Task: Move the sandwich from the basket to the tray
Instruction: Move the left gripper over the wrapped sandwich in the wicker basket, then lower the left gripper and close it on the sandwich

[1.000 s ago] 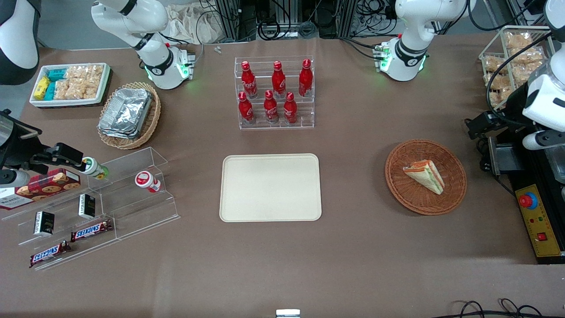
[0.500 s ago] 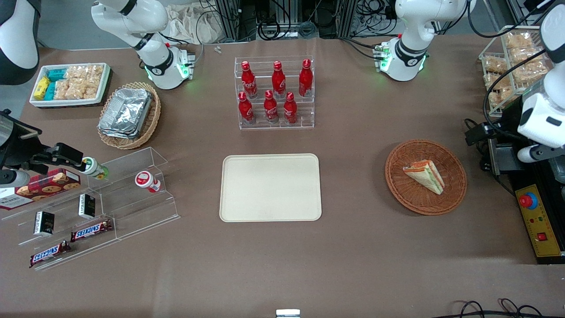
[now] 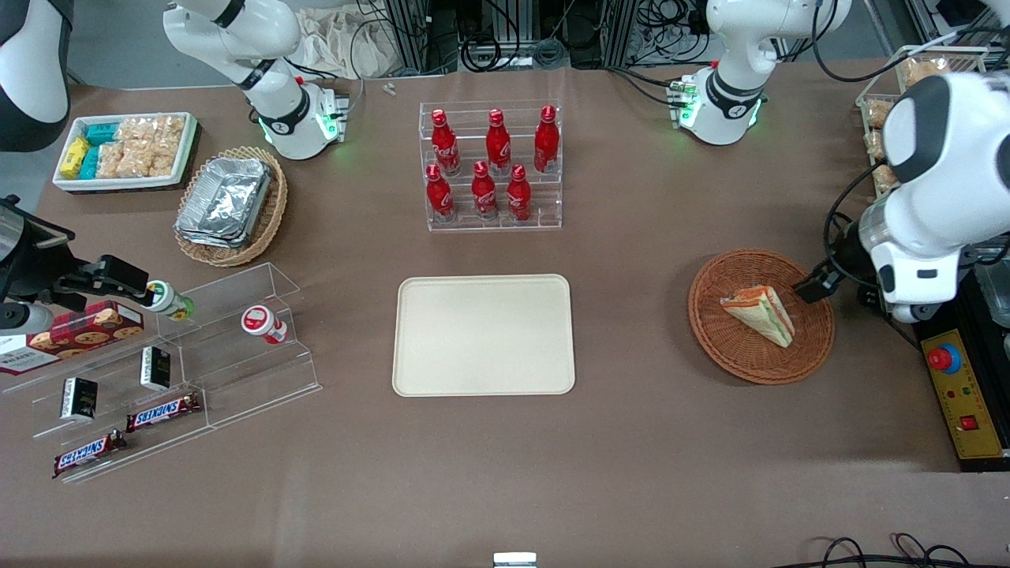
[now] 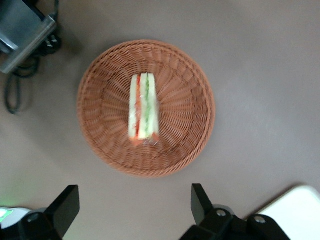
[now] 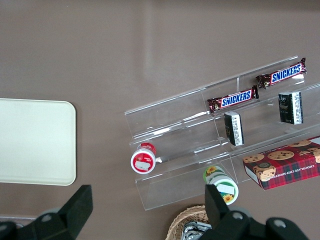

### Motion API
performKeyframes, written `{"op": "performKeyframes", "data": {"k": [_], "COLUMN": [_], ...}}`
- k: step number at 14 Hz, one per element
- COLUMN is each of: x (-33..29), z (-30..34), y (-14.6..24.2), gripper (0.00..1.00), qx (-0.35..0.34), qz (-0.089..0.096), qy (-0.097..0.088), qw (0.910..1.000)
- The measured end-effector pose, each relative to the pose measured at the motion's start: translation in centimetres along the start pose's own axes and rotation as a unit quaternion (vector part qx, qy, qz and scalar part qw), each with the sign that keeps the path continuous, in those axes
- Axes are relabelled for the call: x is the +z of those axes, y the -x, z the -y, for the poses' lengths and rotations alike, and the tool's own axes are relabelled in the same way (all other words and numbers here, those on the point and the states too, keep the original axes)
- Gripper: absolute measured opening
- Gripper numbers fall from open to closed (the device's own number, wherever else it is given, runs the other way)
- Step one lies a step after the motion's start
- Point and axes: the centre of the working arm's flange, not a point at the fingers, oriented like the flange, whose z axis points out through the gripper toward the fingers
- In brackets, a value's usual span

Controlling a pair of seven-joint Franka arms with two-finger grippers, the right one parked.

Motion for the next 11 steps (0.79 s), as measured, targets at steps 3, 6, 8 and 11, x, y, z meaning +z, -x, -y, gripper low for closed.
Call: {"op": "performKeyframes", "data": {"k": [3,6,8,11], "x": [2.9,5.3,8.3,11.7], "z": [0.3,0.3,0.7,1.5], "y": [0.2,0.3,0.6,1.1], "gripper": [0.97,0.97,0.97,0.97], "qx": [-0.045,-0.053,-0.052,-0.053], "qz": [0.000,-0.010,-0.018,-0.016], "qy": [0.000,0.015,0.028,0.025], "qw": [0.9990,0.9985,0.9981,0.9981]}}
